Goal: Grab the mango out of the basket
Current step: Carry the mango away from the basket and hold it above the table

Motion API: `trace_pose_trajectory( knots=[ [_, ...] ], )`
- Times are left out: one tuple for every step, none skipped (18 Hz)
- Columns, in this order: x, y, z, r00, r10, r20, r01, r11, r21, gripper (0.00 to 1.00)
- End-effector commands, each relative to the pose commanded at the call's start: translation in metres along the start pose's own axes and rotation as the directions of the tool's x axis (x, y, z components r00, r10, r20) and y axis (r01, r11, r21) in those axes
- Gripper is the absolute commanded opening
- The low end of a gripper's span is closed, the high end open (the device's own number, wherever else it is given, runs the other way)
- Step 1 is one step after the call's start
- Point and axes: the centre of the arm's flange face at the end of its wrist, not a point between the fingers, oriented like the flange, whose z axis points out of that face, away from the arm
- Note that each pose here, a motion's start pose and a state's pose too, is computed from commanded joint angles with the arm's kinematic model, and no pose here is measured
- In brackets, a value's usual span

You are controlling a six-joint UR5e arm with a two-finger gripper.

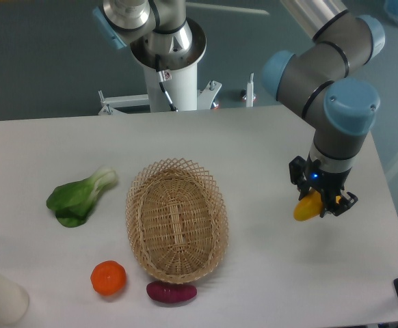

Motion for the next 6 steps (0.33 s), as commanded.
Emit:
trace_pose_trajectory(
  knots=[
    [0.0004,0.0000,0.0007,1.000,0.001,-0.002,-0.001,1.000,0.000,0.28],
    [0.0006,0.0011,0.0014,1.000,0.000,-0.003,0.000,1.000,0.000,0.29],
    [0.0008,0.0012,0.0019,1.000,0.000,-0.003,0.000,1.000,0.000,0.29],
    [0.0010,0.0012,0.0021,1.000,0.000,-0.004,0.000,1.000,0.000,0.29],
    [0.0006,0.0022,0.0019,1.000,-0.002,-0.003,0.002,1.000,0.000,0.29],
    [0.0010,0.0022,0.0026,1.000,-0.002,-0.004,0.002,1.000,0.000,0.29]
  ],
)
